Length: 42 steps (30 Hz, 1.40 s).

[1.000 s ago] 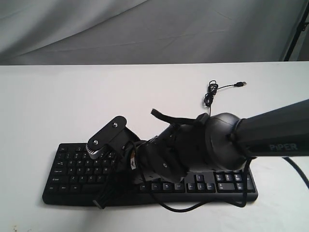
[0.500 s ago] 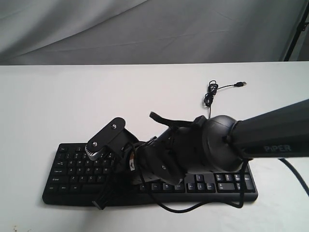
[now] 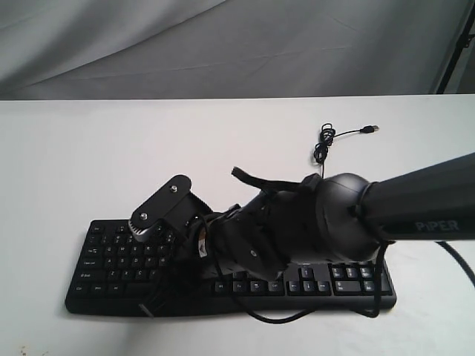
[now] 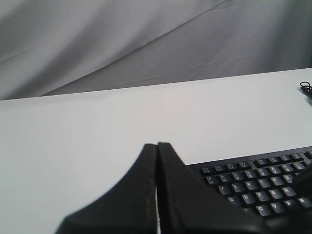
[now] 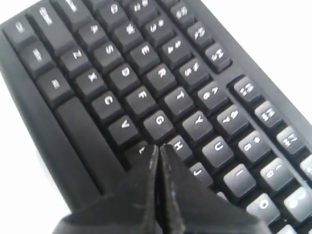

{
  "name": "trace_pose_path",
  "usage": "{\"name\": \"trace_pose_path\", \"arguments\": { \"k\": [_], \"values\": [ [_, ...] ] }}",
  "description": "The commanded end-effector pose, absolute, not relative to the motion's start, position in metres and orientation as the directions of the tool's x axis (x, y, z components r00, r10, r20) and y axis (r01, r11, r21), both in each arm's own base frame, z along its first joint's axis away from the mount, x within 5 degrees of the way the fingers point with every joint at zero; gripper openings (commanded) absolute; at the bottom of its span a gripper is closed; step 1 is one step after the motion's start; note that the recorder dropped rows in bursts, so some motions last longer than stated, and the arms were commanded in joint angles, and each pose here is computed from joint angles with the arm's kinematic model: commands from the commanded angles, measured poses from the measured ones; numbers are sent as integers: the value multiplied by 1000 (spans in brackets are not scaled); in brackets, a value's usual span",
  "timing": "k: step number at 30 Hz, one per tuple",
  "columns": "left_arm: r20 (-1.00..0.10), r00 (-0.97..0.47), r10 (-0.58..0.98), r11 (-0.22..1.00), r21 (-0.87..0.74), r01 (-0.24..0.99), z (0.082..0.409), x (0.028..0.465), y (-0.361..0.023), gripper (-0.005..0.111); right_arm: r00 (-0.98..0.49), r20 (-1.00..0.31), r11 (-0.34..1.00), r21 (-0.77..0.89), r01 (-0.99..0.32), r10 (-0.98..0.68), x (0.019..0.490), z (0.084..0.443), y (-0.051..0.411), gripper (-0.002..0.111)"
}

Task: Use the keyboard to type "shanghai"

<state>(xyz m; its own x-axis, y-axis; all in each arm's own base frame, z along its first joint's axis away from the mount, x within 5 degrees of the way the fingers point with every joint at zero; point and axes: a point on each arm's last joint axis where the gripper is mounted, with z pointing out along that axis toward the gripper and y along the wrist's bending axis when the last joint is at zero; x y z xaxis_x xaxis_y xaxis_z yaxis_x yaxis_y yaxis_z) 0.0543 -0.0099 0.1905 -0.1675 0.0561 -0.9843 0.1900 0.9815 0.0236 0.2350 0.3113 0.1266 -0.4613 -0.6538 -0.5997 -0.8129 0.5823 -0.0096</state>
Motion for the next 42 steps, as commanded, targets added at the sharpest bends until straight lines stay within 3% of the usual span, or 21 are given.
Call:
{"name": "trace_pose_path", "arguments": {
  "k": [1, 31, 42],
  "values": [
    [-985, -164, 54, 981, 22, 194, 190, 54, -10, 0, -446, -621, 578, -15, -816, -645, 242, 141, 318, 0],
    [-985, -164, 54, 981, 22, 194, 190, 54, -10, 0, -455, -547, 556, -23, -831, -703, 255, 103, 338, 0],
    [-985, -164, 54, 981, 22, 194, 190, 54, -10, 0, -415, -582, 537, -45, -842, -699, 252, 145, 333, 0]
  ]
}}
